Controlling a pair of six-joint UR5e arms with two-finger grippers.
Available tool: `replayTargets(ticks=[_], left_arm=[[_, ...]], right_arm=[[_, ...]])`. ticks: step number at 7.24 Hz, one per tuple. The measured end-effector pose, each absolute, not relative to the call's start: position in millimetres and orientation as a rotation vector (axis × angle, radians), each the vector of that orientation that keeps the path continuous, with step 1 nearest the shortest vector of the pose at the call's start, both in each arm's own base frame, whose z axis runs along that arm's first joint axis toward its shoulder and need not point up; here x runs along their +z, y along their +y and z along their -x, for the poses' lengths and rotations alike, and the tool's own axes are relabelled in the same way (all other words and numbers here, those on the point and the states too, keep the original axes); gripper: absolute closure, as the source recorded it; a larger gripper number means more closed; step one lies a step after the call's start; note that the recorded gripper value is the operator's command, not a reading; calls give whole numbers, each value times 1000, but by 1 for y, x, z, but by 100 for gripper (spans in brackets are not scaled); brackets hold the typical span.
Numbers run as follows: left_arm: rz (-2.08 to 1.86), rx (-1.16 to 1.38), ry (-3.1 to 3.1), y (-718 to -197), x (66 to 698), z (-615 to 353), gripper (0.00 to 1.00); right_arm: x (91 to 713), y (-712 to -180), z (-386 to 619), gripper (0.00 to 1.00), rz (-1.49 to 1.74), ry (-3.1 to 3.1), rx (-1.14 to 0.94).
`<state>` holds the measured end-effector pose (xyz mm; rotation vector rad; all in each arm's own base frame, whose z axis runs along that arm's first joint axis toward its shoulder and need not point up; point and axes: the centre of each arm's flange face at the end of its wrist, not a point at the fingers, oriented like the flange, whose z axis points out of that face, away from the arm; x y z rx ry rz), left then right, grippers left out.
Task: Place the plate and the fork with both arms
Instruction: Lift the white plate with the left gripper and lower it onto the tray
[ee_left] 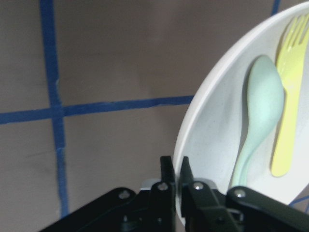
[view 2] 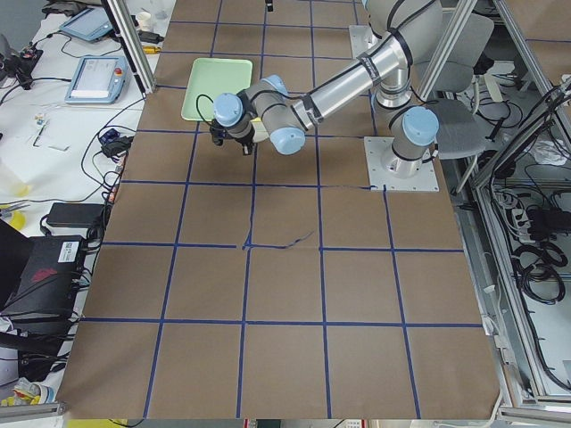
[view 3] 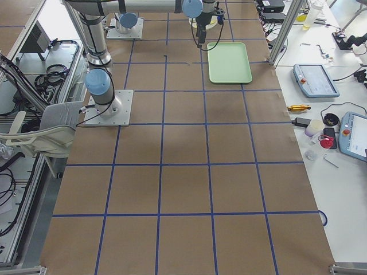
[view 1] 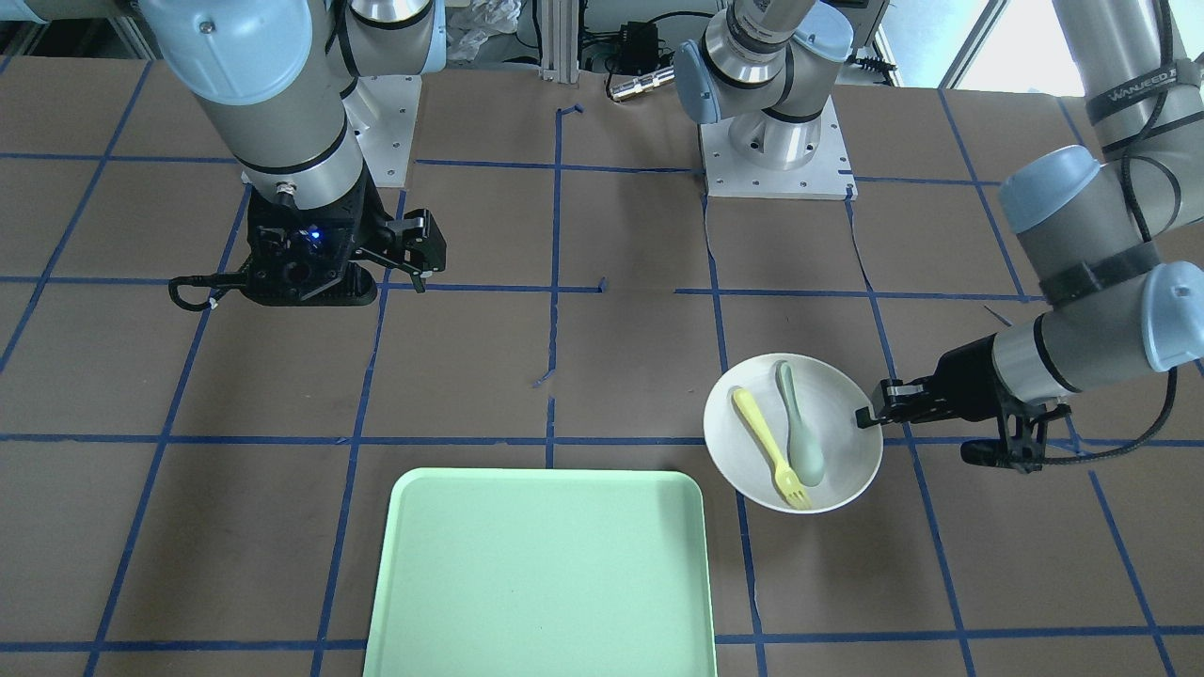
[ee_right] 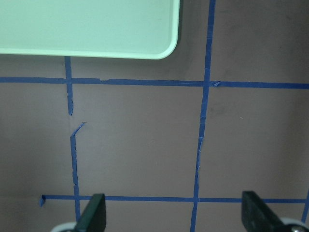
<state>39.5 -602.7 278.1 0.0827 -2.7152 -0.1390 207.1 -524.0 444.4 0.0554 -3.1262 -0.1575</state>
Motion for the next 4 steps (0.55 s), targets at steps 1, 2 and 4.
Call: replayTargets(ticks=[1, 2, 4], left_arm=[[-56, -120, -2699, -629, 284, -1, 100], [-21, -114, -2693, -652, 276, 34, 100], [-11, -98, -2694, -694, 254, 98, 100]], right_arm=[[444, -524, -206, 0, -51, -3127, -158], [444, -524, -206, 0, -48, -3130, -161], [444, -524, -206, 0, -44, -3135, -166]])
